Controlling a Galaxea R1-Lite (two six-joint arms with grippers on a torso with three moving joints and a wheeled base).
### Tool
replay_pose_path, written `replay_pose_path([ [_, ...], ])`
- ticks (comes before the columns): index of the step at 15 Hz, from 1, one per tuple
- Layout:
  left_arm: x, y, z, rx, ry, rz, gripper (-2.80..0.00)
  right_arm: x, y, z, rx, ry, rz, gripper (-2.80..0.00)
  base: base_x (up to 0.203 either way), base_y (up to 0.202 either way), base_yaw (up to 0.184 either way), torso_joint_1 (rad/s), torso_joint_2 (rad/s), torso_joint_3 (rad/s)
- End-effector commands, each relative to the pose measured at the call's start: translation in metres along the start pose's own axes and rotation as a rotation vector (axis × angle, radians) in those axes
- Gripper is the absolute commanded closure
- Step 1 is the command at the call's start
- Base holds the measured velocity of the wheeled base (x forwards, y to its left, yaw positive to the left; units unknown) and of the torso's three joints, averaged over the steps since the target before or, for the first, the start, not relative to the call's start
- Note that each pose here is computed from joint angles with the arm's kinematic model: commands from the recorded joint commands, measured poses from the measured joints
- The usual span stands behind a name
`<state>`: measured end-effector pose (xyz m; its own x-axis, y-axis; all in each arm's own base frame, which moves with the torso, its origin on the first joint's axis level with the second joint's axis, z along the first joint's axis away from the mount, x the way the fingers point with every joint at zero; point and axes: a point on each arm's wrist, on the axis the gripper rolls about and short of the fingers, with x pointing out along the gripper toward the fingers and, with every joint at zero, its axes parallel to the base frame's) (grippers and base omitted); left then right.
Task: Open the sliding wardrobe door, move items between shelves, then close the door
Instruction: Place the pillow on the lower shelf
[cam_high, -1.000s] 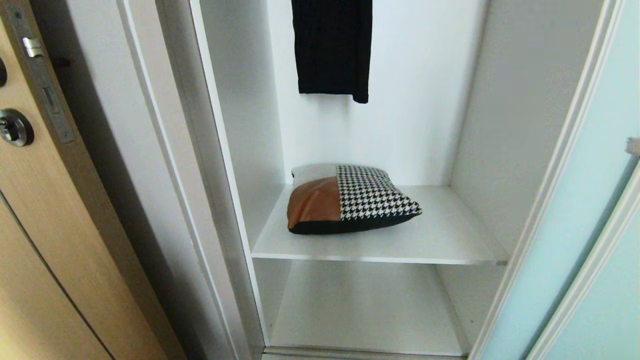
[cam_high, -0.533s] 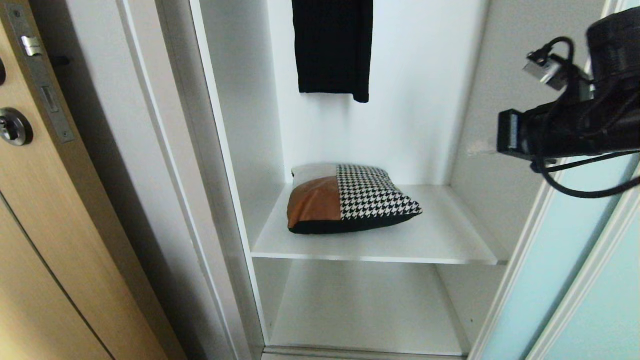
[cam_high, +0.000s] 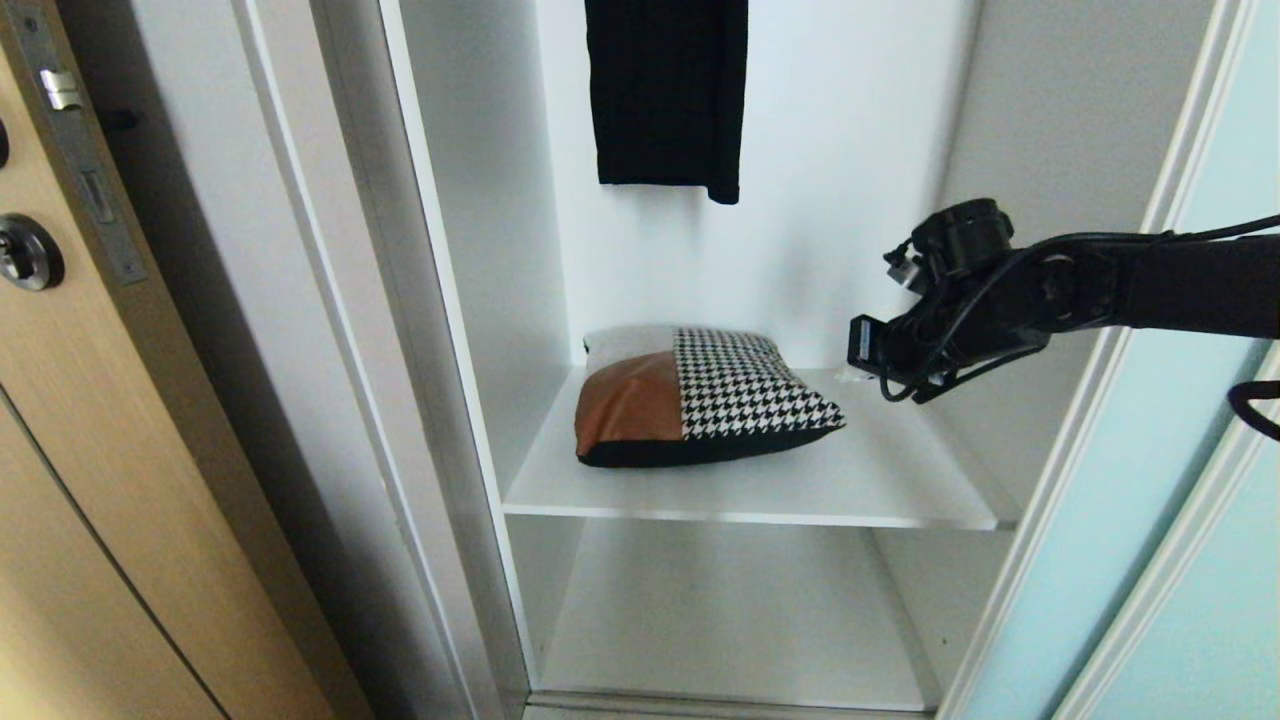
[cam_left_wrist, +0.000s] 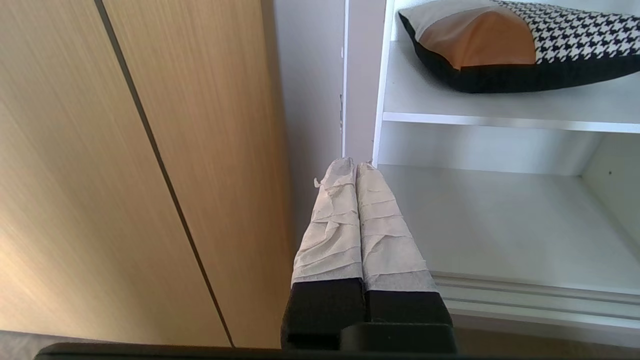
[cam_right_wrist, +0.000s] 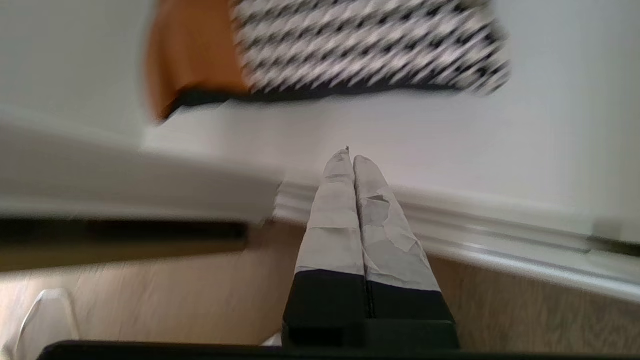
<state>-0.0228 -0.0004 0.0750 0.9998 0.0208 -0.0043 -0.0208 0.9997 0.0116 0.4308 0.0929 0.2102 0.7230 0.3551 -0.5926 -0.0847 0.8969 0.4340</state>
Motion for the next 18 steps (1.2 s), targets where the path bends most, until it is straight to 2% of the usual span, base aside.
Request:
replay_pose_path([
  [1,0.0,0.0,0.0,0.001,0.003,0.001,0.0,0.043,-0.032,-0.004,0.022,0.01,-0.035,-2.8,0.0,0.0,0.0,0.0,0.0,0.0],
  [3,0.0,0.0,0.0,0.001,0.003,0.001,0.0,0.051,-0.052,-0.002,0.027,0.007,-0.053,-2.8,0.0,0.0,0.0,0.0,0.0,0.0],
  [6,0.0,0.0,0.0,0.001,0.003,0.001,0.0,0.067,-0.068,-0.01,0.052,0.046,-0.05,-2.8,0.0,0.0,0.0,0.0,0.0,0.0],
  [8,0.0,0.0,0.0,0.001,0.003,0.001,0.0,0.075,-0.071,-0.014,0.06,0.081,0.022,-2.8,0.0,0.0,0.0,0.0,0.0,0.0],
  [11,0.0,0.0,0.0,0.001,0.003,0.001,0.0,0.088,-0.077,-0.018,0.063,0.087,0.101,-2.8,0.0,0.0,0.0,0.0,0.0,0.0],
  [14,0.0,0.0,0.0,0.001,0.003,0.001,0.0,0.098,-0.079,-0.017,0.035,0.056,0.197,-2.8,0.0,0.0,0.0,0.0,0.0,0.0],
  [18,0.0,0.0,0.0,0.001,0.003,0.001,0.0,0.118,-0.086,-0.019,0.002,-0.016,0.215,-2.8,0.0,0.0,0.0,0.0,0.0,0.0],
])
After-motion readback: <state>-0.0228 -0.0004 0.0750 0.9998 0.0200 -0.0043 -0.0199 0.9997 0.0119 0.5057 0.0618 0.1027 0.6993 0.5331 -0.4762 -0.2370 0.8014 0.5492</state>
